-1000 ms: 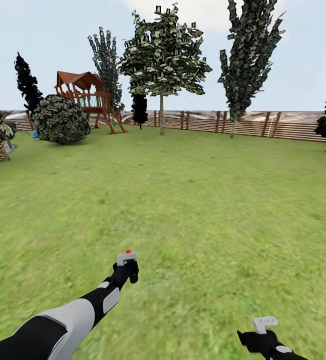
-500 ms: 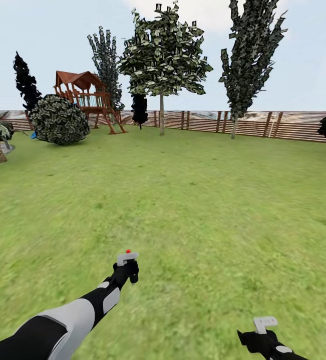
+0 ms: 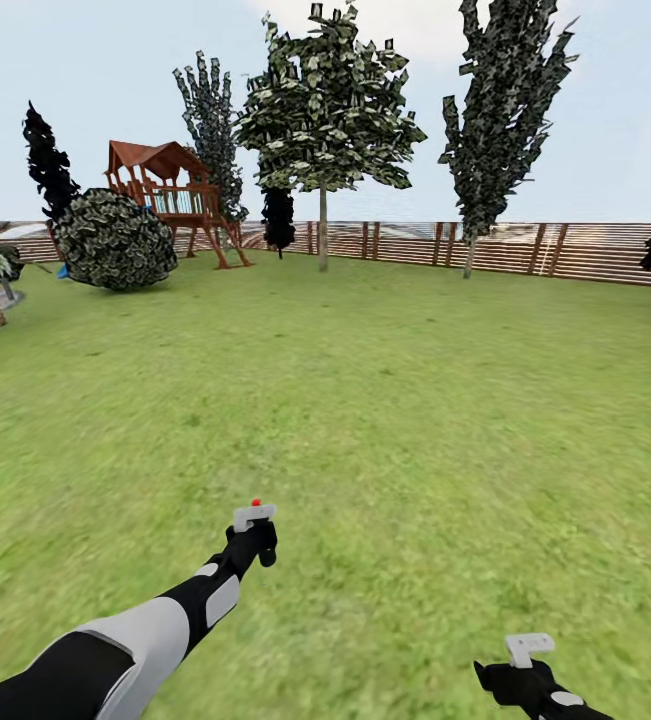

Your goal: In the garden, pick up the pesticide atomizer on the floor and spray pesticide onto both trees until each tree trunk is fully covered.

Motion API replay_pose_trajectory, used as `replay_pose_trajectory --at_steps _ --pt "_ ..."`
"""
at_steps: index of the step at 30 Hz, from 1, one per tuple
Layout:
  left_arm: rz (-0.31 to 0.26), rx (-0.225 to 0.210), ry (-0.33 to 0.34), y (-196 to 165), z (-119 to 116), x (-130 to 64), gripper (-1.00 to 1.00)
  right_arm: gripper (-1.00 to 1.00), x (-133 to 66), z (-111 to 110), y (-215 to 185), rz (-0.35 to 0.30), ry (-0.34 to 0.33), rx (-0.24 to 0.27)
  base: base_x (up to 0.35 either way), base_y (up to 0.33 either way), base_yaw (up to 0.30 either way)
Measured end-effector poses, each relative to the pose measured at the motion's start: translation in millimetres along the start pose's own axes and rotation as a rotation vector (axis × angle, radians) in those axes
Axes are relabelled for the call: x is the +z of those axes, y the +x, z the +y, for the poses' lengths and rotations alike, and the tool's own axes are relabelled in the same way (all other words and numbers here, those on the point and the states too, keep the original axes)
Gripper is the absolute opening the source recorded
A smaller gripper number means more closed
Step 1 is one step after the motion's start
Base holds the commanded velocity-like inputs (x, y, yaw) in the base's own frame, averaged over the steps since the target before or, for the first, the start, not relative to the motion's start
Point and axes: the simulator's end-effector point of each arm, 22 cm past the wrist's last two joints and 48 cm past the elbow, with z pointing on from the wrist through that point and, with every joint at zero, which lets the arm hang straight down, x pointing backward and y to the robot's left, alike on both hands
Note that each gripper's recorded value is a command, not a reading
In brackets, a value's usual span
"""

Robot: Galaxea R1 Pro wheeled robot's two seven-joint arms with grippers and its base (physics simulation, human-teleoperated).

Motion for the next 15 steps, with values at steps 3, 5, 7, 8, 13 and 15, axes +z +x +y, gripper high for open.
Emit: replay_pose_trajectory --at_steps 3,5,7,8,13,15 --pt "0.000 0.000 0.000 0.0 0.0 0.0 -1.00 1.00 0.0 0.0 0.0 0.000 0.000 0.000 0.350 0.000 0.000" --pt "0.000 0.000 0.000 0.0 0.0 0.0 -1.00 1.00 0.0 0.0 0.0 0.000 0.000 0.000 0.350 0.000 0.000" --pt "0.000 0.000 0.000 0.0 0.0 0.0 -1.00 1.00 0.0 0.0 0.1 0.000 0.000 0.000 0.350 0.000 0.000" --pt "0.000 0.000 0.000 0.0 0.0 0.0 -1.00 1.00 0.0 0.0 0.1 0.000 0.000 0.000 0.350 0.000 0.000" --pt "0.000 0.000 0.000 0.0 0.0 0.0 -1.00 1.00 0.0 0.0 0.1 0.000 0.000 0.000 0.350 0.000 0.000" --pt "0.000 0.000 0.000 0.0 0.0 0.0 -1.00 1.00 0.0 0.0 0.1 0.000 0.000 0.000 0.350 0.000 0.000"
